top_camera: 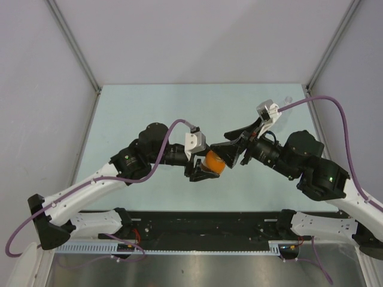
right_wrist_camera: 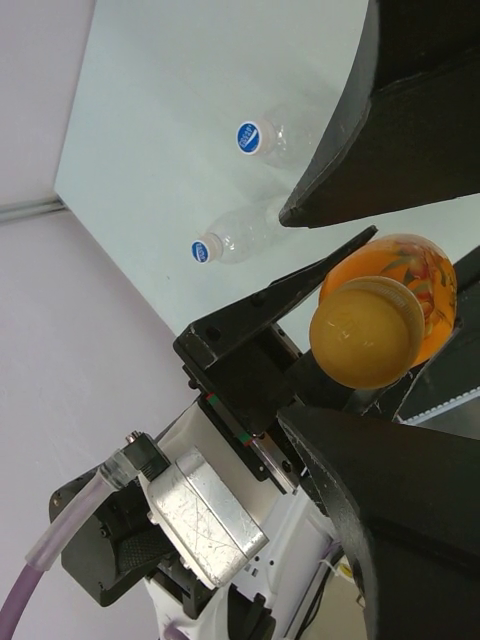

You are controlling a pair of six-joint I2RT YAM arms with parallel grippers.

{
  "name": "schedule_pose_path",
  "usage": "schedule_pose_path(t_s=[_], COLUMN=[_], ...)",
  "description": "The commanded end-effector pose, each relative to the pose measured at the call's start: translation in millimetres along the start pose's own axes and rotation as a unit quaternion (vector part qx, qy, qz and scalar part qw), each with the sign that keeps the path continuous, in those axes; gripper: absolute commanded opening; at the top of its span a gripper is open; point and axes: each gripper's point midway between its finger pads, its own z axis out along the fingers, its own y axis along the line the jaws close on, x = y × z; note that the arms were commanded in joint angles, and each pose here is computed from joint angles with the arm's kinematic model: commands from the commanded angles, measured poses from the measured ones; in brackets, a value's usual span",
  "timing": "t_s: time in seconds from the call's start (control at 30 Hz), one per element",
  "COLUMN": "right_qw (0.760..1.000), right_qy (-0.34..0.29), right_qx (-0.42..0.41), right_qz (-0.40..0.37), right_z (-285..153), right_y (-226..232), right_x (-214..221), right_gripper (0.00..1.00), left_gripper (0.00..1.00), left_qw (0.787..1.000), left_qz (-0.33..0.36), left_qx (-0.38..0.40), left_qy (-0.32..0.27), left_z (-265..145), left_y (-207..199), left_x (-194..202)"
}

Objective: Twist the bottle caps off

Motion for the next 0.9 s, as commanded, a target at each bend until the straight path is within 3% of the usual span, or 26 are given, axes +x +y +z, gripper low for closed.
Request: schedule_pose_path(t_s=[0.0, 0.47, 0.87], right_qw=[1.000, 1.000, 1.000], right_qy=[-0.014, 0.008, 0.003], right_qx=[-0.004, 0.010, 0.010], right_qz=[-0.008, -0.017, -0.021], right_z=[-6.1, -3.9, -2.5], right_y=[5.8, 1.4, 1.7], right_x=[-14.4, -1.6, -3.7], right_gripper=[0.77, 0.74, 0.54], left_gripper=[0.00, 0.00, 0.00], left_qw=[0.999, 0.999, 0.999], left_qz=[0.030, 0.031, 0.029], left_qx=[-0.009, -0.014, -0.012], left_qy=[-0.027, -0.028, -0.028], left_z=[-2.5, -3.2, -4.4], left_y=[3.2, 4.3, 2.6], left_x=[-25.8, -25.7, -23.6])
